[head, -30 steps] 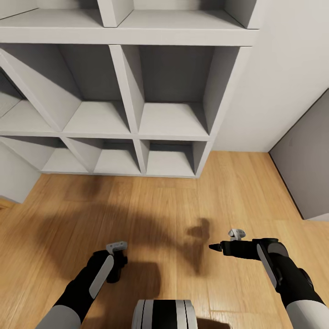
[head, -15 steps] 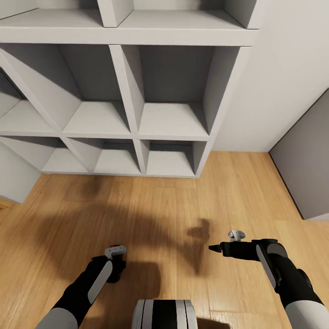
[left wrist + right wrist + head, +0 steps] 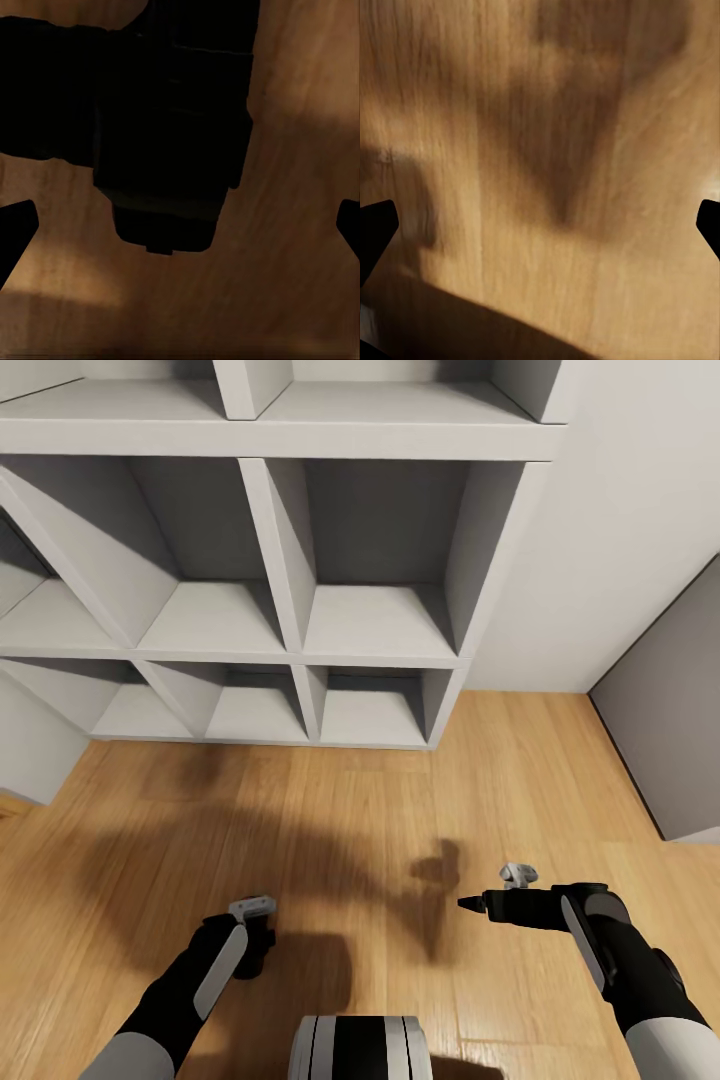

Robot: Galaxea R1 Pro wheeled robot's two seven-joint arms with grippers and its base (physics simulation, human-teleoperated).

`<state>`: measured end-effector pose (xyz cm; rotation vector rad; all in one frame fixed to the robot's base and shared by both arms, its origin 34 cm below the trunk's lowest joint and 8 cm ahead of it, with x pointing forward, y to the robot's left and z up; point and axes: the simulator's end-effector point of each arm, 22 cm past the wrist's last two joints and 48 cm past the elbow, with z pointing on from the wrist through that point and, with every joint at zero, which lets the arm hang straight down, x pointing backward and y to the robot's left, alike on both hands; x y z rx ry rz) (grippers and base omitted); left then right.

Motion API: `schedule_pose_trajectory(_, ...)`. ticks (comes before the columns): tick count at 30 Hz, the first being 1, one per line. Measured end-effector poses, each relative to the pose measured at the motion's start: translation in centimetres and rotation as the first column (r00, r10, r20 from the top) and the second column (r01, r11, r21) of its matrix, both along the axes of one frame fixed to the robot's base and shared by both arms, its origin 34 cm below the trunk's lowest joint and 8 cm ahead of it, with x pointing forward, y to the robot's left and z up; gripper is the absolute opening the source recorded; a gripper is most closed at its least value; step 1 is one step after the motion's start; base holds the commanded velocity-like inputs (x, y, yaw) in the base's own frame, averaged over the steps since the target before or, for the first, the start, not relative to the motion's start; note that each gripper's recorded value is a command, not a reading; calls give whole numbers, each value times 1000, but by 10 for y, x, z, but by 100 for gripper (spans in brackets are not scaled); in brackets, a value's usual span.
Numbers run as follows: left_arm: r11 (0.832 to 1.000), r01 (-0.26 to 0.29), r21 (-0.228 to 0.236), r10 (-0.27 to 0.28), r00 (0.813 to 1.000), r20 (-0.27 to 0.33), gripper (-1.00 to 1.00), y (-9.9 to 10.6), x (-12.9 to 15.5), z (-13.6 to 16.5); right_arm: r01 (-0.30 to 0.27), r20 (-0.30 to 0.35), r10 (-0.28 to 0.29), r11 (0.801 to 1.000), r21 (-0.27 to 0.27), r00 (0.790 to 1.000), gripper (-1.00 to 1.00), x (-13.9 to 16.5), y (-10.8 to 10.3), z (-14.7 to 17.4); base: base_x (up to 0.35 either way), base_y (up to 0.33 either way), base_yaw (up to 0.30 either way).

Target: Attach the digital camera to the camera tripod in the bedroom.

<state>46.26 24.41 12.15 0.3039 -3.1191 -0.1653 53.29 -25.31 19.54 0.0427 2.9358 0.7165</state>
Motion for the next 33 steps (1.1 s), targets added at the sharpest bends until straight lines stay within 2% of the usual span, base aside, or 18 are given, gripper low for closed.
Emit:
schedule_pose_trajectory(8,1000,-2,7,3,1000,-29,100,3,-15,-8,0,1,0,1000,1,1000,100,0,1,0,0,0,0)
schedule_pose_trajectory(15,1000,-6,21,6,1000,-29,100,8,-22,-14,-2,3,2,1000,2,1000,100,0,2,0,0,0,0)
schedule_pose_trajectory(24,998,58,15,-58,998,-18,100,0,-30,-22,-3,5,3,1000,2,1000,100,1,2,0,0,0,0)
schedule_pose_trajectory(25,998,45,41,-46,998,35,100,7,-47,-40,-3,5,3,1000,2,1000,100,1,2,0,0,0,0)
schedule_pose_trajectory(26,997,62,40,-61,998,-13,100,9,-73,-49,-3,5,3,1000,3,1000,100,1,2,0,0,0,0)
schedule_pose_trajectory(33,996,87,24,-87,996,-1,100,5,-78,-53,-4,5,4,1000,3,1000,100,1,3,0,0,0,0)
